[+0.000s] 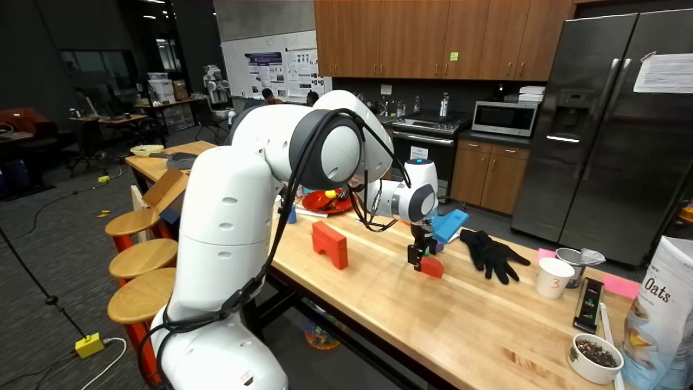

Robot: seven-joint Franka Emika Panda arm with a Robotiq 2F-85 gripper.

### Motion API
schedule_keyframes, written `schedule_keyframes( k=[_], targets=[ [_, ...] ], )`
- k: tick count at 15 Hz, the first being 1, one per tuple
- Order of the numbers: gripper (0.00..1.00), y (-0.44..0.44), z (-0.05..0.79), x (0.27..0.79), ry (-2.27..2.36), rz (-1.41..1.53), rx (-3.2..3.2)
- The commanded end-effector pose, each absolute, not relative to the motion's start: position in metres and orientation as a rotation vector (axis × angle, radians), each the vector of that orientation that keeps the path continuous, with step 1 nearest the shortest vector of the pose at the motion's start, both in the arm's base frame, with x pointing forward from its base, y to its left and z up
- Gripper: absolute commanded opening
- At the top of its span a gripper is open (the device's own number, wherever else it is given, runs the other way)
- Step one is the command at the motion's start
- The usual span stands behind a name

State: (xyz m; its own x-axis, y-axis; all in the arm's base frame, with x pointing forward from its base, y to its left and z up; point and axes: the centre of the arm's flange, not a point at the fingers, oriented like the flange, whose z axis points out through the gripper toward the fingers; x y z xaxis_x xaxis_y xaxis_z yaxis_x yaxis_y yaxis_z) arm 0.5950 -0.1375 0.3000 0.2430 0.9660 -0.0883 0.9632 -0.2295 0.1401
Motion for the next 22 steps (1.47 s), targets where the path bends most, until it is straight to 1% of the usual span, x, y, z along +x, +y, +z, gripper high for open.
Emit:
schedule_keyframes(
  k=[1, 2, 3, 6, 7, 8, 9, 11, 12, 14, 15, 16, 17, 22],
  targets=[
    [1.0, -0.136, 0.3, 0.598, 1.826, 0.07, 2.355],
    [0.94, -0.135, 0.301, 0.597, 1.823, 0.073, 2.359],
    [0.74, -0.136, 0.301, 0.596, 1.821, 0.073, 2.36],
    [0.54, -0.136, 0.301, 0.596, 1.819, 0.076, 2.367],
    [0.44, -0.136, 0.301, 0.596, 1.819, 0.075, 2.367],
    [0.37, -0.135, 0.302, 0.596, 1.82, 0.076, 2.368],
    [0.28, -0.135, 0.302, 0.597, 1.822, 0.075, 2.367],
    [0.29, -0.134, 0.302, 0.598, 1.823, 0.076, 2.366],
    [0.35, -0.134, 0.302, 0.598, 1.825, 0.077, 2.365],
    [0.32, -0.132, 0.302, 0.599, 1.828, 0.08, 2.365],
    [0.28, -0.132, 0.303, 0.6, 1.831, 0.084, 2.366],
    [0.23, -0.131, 0.306, 0.6, 1.832, 0.089, 2.368],
    [0.15, -0.129, 0.31, 0.599, 1.828, 0.098, 2.366],
    [0.15, -0.132, 0.352, 0.587, 1.783, 0.121, 2.307]
  ],
)
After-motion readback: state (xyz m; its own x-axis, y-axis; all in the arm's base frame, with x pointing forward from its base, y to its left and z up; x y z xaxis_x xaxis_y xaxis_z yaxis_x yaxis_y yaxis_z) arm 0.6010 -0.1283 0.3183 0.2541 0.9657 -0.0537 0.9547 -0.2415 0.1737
